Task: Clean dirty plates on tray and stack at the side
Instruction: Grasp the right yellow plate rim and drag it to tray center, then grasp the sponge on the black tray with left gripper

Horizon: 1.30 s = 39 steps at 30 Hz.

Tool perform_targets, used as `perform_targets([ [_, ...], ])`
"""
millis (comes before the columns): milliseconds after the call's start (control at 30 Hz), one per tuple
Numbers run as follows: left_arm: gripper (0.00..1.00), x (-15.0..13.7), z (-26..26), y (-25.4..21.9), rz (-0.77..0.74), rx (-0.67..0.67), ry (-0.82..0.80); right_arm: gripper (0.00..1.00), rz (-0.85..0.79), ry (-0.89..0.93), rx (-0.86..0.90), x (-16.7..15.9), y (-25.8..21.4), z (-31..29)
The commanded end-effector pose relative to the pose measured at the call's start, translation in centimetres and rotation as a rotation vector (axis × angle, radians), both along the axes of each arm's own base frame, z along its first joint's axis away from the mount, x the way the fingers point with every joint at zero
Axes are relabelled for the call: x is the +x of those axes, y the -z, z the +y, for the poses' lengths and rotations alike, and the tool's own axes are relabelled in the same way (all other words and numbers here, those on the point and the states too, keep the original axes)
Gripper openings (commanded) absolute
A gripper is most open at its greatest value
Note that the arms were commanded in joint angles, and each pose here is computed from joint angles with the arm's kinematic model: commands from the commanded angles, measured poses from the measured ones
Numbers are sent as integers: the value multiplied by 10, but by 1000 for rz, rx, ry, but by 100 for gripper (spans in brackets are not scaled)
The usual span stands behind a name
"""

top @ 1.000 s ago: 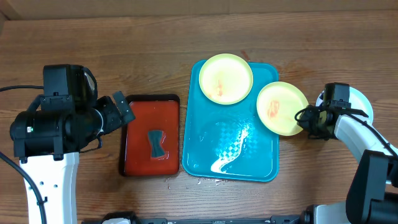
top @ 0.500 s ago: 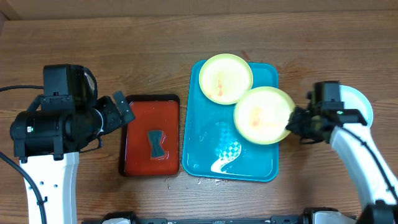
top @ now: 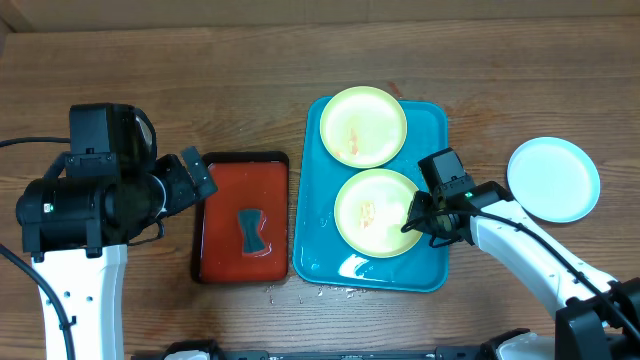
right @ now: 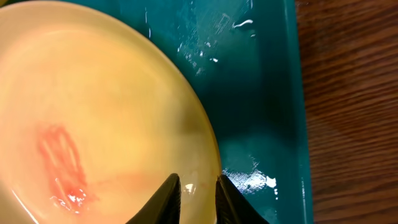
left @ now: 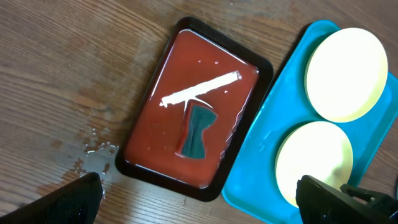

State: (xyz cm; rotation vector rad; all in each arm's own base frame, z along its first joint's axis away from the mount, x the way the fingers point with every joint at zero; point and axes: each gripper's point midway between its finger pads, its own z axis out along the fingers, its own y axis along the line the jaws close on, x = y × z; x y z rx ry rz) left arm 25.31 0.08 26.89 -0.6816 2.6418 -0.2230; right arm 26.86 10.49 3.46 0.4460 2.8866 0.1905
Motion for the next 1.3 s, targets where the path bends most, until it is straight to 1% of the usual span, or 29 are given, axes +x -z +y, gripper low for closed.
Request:
perform_targets([
  [0, 100, 5, -6, -7, -32, -28, 29, 22, -118, -25, -6, 22, -32, 2],
  [100, 100, 8, -8, -6, -33, -32, 53, 24, -219, -109, -1, 33, -67, 6],
  [133, 97, 9, -13, -3, -28, -34, 102, 24, -247, -129, -1, 34, -78, 6],
  [167, 89, 10, -20, 0, -24, -37, 168, 24, -271, -146, 0, 34, -88, 6],
  [233, 79, 9, -32, 15, 15, -39, 258, 24, -305, -165, 3, 32, -102, 6],
  [300, 71, 7, -40, 41, 93, -36, 294, 24, -324, -167, 7, 28, -111, 4],
  [367, 66, 5, -47, 72, 166, -31, 322, 24, -324, -166, 7, 23, -114, 2],
  [400, 66, 5, -50, 87, 196, -34, 329, 24, -321, -167, 5, 21, -115, 2],
  [433, 63, 5, -54, 104, 225, -39, 333, 24, -314, -167, 4, 20, -114, 1],
  [500, 48, 4, -58, 136, 282, -40, 340, 26, -301, -168, -1, 18, -111, 0],
  [567, 46, 3, -61, 164, 334, -46, 326, 28, -295, -168, -3, 17, -110, 0],
  [600, 42, 4, -62, 185, 365, -50, 317, 28, -293, -168, -3, 16, -110, 0],
  [667, 41, 6, -65, 210, 405, -54, 305, 29, -294, -168, -3, 17, -110, 0],
  [733, 34, 10, -66, 228, 432, -57, 296, 29, -295, -168, -2, 17, -110, 0],
  [800, 29, 20, -67, 242, 427, -56, 296, 29, -294, -168, -2, 17, -110, 0],
  [833, 25, 24, -67, 247, 423, -55, 297, 29, -294, -168, -2, 17, -110, 0],
  [867, 24, 28, -67, 253, 421, -47, 295, 29, -294, -168, -2, 17, -110, 0],
  [933, 22, 32, -66, 263, 427, -40, 294, 29, -293, -168, -3, 16, -110, 0],
  [1000, 4, 32, -65, 271, 440, -30, 295, 29, -293, -168, -3, 16, -110, 0],
  [1100, 4, 33, -66, 270, 447, -32, 295, 28, -293, -168, -3, 16, -110, 0],
  [1267, 4, 43, -65, 234, 420, -20, 293, 28, -293, -168, -3, 16, -110, 0],
])
